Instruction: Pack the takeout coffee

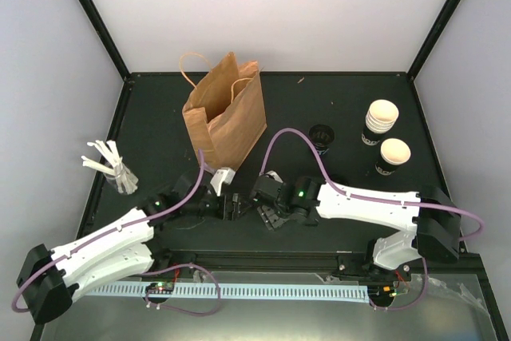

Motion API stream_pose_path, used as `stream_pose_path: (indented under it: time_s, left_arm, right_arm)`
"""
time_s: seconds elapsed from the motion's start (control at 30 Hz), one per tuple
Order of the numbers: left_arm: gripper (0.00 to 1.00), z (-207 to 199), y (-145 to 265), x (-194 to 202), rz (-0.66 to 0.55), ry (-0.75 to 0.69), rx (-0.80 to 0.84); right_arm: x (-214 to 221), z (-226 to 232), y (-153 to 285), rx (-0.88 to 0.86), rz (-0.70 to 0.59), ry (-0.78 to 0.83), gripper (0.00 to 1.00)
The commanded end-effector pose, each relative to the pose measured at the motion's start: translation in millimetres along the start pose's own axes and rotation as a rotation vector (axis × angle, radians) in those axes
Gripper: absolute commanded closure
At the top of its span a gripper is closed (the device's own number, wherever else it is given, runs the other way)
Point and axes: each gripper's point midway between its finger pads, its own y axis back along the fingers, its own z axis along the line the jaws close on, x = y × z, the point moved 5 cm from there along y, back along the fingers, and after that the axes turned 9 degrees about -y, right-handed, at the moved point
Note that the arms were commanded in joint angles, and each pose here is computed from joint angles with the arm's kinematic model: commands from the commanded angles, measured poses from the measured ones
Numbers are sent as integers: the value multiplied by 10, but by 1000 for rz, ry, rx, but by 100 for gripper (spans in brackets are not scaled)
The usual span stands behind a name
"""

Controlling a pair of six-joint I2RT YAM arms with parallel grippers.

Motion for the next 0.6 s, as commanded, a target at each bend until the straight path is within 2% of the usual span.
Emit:
stream_pose_path:
  time_s: [0.0,0.13,0.23,0.33,0.57]
  left_arm:
    - [20,37,97,-21,-37,-12,-32]
    - [21,93,77,27,-62,-6,-18]
    - [28,80,36,31,-69,-22,18]
    - [36,78,-25,47,-39,-29,34]
    - [38,4,-176,47,34,-40,111]
  right_arm:
    - [59,63,3,-79,27,122,26]
    - [24,60,21,-58,22,164,27]
    - [10,84,20,-69,16,177,27]
    - [1,99,10,-71,17,186,27]
    - [11,112,-25,-74,27,193,27]
